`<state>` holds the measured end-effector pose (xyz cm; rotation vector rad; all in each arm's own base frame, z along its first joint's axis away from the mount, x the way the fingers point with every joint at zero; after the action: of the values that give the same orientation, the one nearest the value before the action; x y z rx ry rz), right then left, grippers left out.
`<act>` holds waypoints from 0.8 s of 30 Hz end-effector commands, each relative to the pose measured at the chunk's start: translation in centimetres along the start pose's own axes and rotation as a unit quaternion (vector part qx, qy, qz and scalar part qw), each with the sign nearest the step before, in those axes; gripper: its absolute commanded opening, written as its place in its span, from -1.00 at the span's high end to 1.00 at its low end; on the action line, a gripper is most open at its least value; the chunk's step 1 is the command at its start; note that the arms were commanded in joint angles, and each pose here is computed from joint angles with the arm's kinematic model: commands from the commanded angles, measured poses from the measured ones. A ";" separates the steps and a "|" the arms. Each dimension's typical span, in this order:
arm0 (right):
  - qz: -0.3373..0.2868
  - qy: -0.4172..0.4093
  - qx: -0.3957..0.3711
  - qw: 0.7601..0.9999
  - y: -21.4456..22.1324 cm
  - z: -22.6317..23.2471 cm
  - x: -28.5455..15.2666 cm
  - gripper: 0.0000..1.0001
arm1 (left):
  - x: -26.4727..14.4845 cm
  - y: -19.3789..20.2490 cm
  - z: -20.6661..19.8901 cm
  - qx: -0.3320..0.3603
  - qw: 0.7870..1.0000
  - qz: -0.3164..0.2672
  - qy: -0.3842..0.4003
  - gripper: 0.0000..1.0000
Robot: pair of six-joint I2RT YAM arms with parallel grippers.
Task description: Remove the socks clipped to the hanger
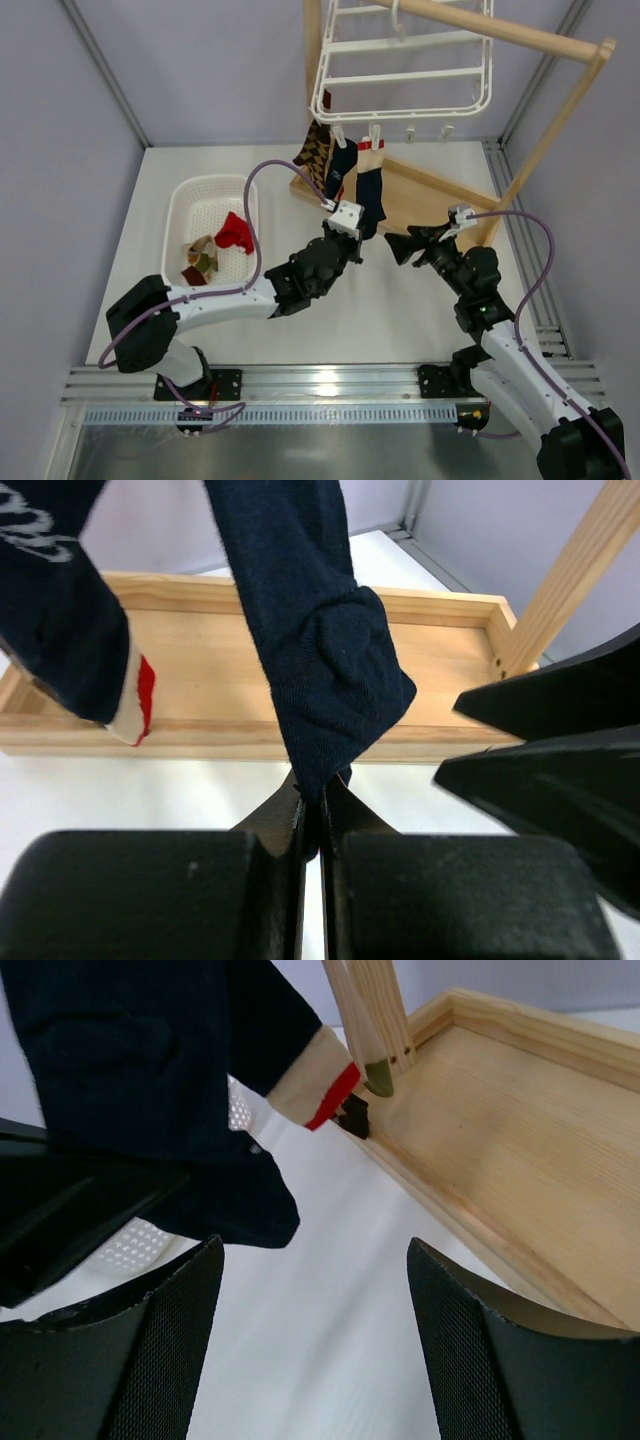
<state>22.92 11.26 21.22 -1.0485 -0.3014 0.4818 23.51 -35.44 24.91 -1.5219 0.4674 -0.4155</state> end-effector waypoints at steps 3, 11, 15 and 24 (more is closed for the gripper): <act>-0.042 -0.012 -0.024 0.999 -5.0 2.6 0.4 -0.51 | -1.2 -1.7 1.3 -0.024 0.999 -0.025 -0.031 0.99; -0.093 -0.022 -0.075 0.993 -12.8 6.1 1.3 -0.51 | -2.1 -1.9 0.1 -0.013 1.000 -0.020 -0.018 0.99; -0.107 -0.033 -0.077 0.991 -15.3 7.6 1.6 -0.51 | -2.6 -1.9 -0.1 -0.010 0.999 -0.018 -0.035 1.00; -0.100 -0.011 -0.099 0.990 -17.3 9.8 3.4 -0.51 | -2.8 -1.5 -2.7 0.052 0.997 -0.005 -0.059 1.00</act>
<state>25.00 12.89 40.14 -1.1427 -0.5151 0.3106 19.86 -35.85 25.52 -1.4670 0.4065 -0.3815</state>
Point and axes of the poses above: each gripper's point midway between its finger pads, its own x axis out along the fingers, its own z axis along the line the jaws close on, y = z × x, the point moved 6 cm from there along -x, back along the fingers, and after that the axes turned 6 degrees about x, right-handed, at the moved point
